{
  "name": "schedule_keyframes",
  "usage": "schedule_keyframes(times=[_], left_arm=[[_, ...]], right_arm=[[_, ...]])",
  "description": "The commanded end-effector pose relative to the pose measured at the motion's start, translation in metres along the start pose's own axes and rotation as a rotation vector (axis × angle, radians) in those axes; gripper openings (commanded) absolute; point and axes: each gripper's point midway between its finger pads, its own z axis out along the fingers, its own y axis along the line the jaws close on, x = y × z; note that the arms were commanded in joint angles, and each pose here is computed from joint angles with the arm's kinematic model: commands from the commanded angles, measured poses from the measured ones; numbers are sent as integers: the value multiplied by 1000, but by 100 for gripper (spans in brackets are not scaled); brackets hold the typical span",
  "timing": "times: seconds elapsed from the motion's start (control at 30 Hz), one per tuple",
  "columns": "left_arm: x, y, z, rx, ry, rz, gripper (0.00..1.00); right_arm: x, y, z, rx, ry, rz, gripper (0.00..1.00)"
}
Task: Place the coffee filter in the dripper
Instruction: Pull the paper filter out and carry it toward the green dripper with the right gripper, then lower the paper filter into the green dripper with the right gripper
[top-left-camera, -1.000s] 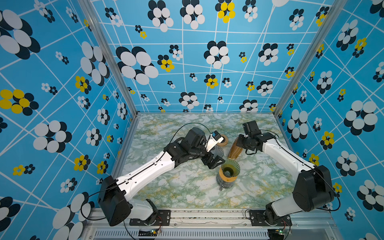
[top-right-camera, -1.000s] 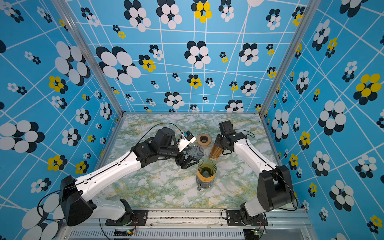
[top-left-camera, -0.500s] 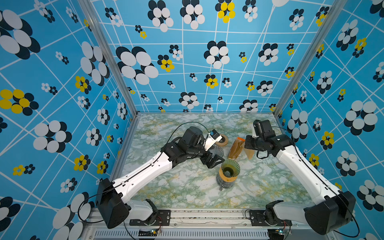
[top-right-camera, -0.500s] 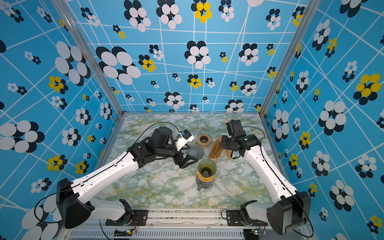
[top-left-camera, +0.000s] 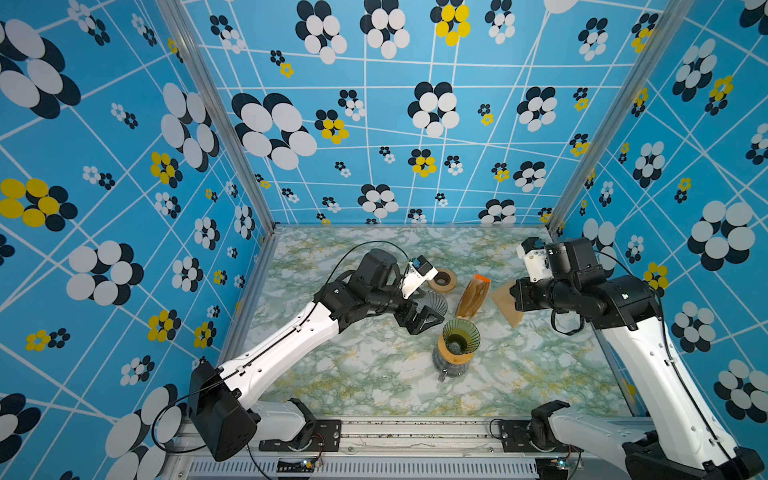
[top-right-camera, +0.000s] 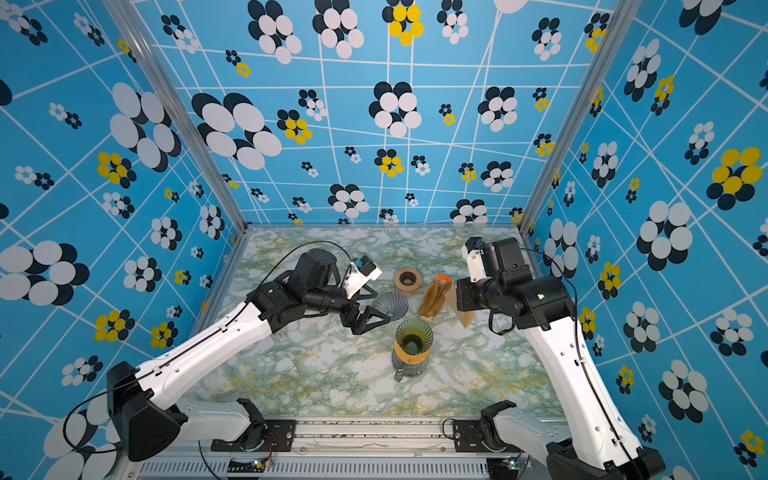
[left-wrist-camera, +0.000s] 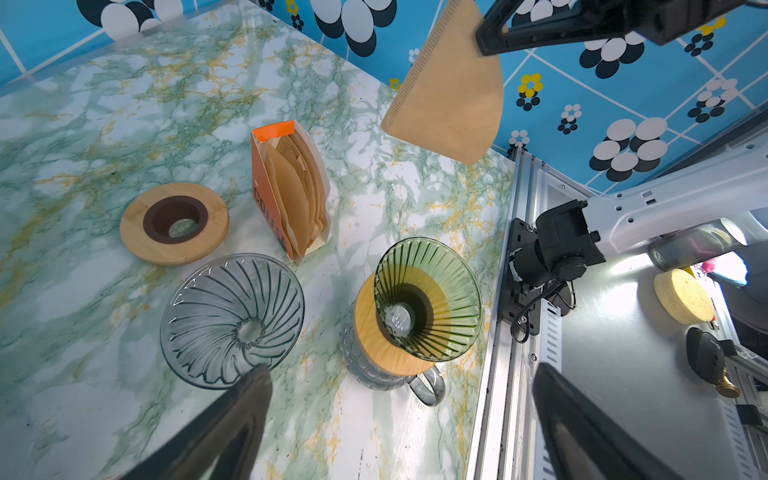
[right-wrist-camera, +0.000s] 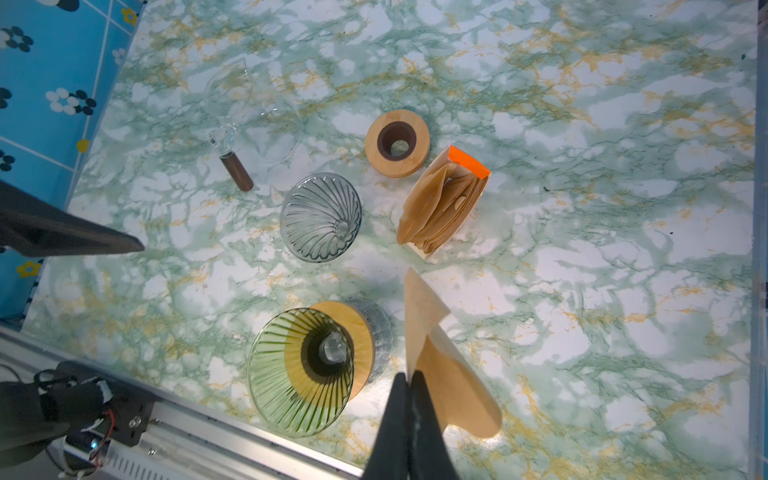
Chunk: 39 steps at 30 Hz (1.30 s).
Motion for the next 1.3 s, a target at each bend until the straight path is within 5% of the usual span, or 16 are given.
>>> schedule_keyframes(times=[0.0, 1.0, 1.27], left_arm=[[-16, -13, -16, 23, -40, 42, 99], [-11, 1, -50, -164, -61, 157, 99], [-12, -1, -48, -145, -61, 149, 99]], right_arm=[[24, 19, -15, -79, 110, -72, 0], [46, 90, 38, -116, 363, -269, 2], [43, 101, 52, -125, 369, -272, 15]])
